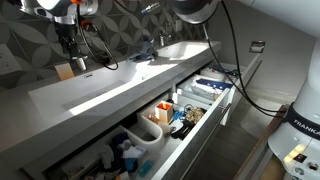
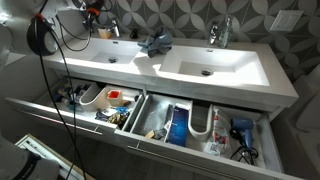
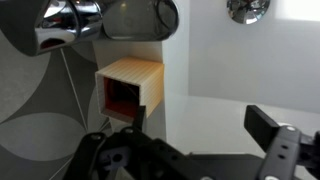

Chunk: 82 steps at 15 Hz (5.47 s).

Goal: Place the pale object on the window sill

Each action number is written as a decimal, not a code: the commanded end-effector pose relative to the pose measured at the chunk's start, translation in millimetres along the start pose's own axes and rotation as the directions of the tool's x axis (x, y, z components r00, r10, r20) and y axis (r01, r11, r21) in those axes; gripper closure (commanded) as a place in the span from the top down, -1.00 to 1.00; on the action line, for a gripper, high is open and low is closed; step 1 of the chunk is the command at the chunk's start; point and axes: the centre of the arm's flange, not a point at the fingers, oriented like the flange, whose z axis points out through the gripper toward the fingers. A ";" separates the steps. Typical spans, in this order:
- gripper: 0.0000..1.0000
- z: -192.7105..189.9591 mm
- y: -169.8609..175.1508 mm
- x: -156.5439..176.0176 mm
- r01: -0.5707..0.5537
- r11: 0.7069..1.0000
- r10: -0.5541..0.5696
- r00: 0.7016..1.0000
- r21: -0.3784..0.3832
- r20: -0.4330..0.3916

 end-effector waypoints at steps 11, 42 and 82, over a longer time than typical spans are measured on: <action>1.00 11.5 -1.5 5.5 -0.020 1.000 0.019 1.000 -0.017 -0.022; 1.00 93.0 20.1 -1.0 -0.066 0.980 0.026 0.978 -0.190 -0.207; -0.96 -74.2 -92.7 68.2 0.343 0.895 -0.302 0.936 0.284 -0.179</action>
